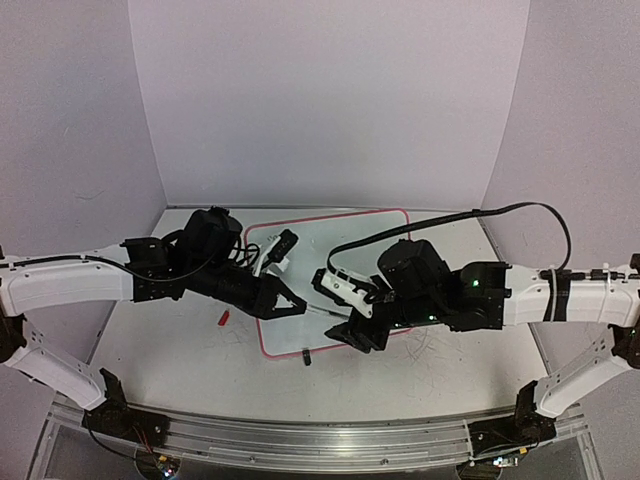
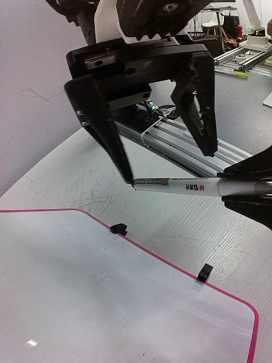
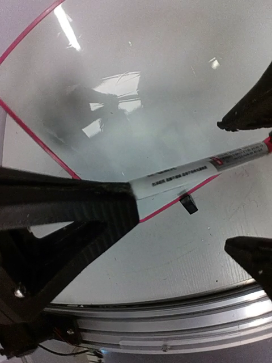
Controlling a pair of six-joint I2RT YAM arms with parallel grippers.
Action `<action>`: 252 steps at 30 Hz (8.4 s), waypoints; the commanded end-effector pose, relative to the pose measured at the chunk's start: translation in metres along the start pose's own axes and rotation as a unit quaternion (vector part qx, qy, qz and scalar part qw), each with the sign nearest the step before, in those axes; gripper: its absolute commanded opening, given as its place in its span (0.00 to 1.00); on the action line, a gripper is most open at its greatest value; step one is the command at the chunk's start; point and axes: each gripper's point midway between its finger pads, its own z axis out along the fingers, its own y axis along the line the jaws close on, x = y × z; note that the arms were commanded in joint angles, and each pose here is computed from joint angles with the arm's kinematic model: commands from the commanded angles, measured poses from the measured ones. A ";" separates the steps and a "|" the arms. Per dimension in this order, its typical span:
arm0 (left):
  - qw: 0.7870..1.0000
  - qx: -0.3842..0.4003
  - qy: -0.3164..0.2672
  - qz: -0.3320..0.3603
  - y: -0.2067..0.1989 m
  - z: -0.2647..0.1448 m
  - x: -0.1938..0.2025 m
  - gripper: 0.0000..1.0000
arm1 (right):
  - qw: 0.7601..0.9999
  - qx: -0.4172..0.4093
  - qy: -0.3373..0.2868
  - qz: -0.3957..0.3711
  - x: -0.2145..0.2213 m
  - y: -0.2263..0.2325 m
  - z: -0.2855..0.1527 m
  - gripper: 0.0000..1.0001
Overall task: Write a sentence on the whiteboard
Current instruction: Pass from the right arm to the left, then pass from the left arm to the right, then hold the whiteboard on the whiteboard stand.
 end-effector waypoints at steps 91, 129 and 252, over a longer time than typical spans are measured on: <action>0.970 0.167 -0.169 0.058 -0.082 -0.046 -0.074 0.00 | 0.757 -0.464 -0.271 0.370 -0.106 -0.025 -0.088 0.14; 0.972 0.161 -0.160 0.056 -0.076 -0.038 -0.070 0.00 | 0.743 -0.433 -0.311 0.404 -0.120 -0.041 -0.085 0.09; 0.965 -0.027 -0.258 -0.045 0.178 -0.078 -0.045 0.61 | 0.939 0.177 -0.183 0.232 -0.090 -0.087 -0.045 0.00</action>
